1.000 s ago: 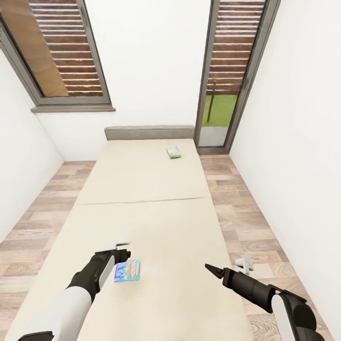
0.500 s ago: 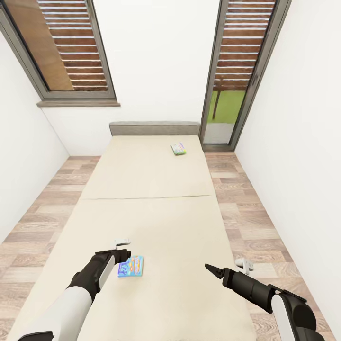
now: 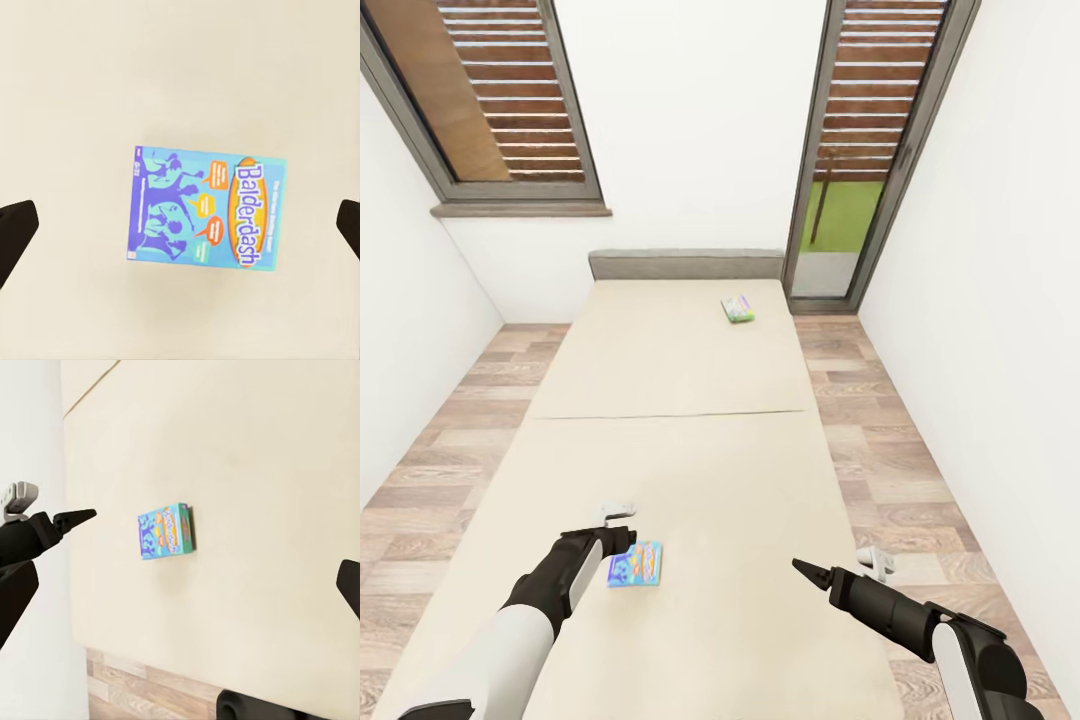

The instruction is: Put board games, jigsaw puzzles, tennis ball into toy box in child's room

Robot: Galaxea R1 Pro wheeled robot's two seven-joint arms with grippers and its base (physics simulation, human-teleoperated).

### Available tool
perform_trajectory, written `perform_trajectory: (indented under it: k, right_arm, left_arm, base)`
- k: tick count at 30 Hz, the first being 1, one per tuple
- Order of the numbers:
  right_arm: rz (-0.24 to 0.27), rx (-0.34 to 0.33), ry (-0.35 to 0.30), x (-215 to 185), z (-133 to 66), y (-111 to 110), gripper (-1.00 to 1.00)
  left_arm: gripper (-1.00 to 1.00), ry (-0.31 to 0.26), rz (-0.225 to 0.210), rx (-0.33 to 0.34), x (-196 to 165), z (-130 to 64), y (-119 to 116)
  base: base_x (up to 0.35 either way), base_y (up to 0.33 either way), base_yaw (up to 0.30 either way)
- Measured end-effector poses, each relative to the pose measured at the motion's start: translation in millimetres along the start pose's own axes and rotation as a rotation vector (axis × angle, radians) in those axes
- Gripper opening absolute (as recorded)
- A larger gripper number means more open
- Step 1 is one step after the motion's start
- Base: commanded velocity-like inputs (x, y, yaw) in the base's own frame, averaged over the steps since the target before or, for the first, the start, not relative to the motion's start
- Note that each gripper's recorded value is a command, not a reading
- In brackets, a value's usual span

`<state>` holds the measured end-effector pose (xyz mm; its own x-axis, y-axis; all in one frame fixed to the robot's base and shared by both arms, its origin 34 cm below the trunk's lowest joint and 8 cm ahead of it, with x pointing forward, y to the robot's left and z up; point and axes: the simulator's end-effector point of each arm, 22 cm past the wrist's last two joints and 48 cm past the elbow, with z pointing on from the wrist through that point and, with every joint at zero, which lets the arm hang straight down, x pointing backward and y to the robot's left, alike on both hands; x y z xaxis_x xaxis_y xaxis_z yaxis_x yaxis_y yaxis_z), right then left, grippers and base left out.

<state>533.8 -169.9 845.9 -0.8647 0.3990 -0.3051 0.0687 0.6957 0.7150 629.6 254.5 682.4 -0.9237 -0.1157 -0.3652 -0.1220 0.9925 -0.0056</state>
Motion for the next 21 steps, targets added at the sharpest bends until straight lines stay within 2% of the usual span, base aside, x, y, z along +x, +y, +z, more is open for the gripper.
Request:
perform_trajectory:
  k: [21]
  right_arm:
    - [0.022, 0.015, 0.026, 9.9, 6.7, -11.2, 1.00]
  left_arm:
    - [1.00, 0.034, -0.001, -0.006, 16.8, 12.6, 3.0]
  base:
    - [0.017, 0.000, 0.000]
